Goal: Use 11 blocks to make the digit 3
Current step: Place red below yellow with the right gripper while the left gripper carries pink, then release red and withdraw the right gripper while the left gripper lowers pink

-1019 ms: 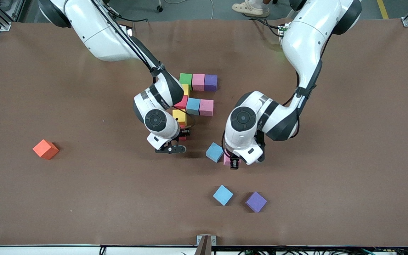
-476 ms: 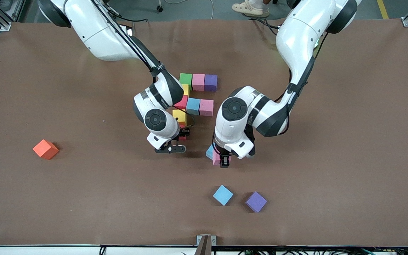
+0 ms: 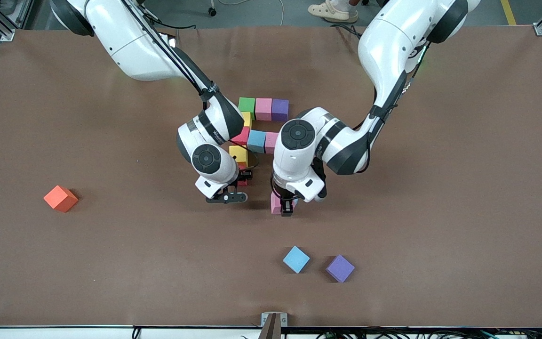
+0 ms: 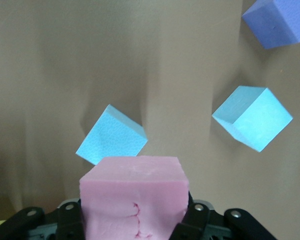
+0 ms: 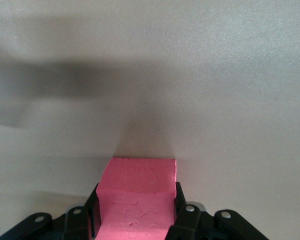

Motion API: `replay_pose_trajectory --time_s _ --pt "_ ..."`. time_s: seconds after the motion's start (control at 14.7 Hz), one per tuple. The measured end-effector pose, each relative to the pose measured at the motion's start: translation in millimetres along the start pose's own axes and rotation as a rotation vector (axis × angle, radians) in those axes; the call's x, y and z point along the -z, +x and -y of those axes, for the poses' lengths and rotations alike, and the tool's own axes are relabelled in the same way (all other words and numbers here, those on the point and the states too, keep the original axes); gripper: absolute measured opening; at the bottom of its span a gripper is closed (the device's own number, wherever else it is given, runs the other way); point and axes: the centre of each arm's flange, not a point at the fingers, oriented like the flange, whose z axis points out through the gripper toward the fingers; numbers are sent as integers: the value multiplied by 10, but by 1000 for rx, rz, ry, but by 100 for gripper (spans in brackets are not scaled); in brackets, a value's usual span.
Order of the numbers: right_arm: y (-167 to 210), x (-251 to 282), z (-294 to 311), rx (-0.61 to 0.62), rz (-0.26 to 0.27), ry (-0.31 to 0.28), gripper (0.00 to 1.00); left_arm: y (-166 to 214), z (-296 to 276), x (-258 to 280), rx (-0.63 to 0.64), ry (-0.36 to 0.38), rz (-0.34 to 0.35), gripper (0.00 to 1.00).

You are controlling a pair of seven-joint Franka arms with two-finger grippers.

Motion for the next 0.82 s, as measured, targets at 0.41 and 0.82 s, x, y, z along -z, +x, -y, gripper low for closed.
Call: replay_pose_trajectory --time_s 0.41,0.82 --pt "-57 -13 -15 11 -24 9 56 -140 157 -76 -19 10 -2 22" --pt "-118 -79 3 17 -18 5 87 -257 316 -189 -43 25 -9 22"
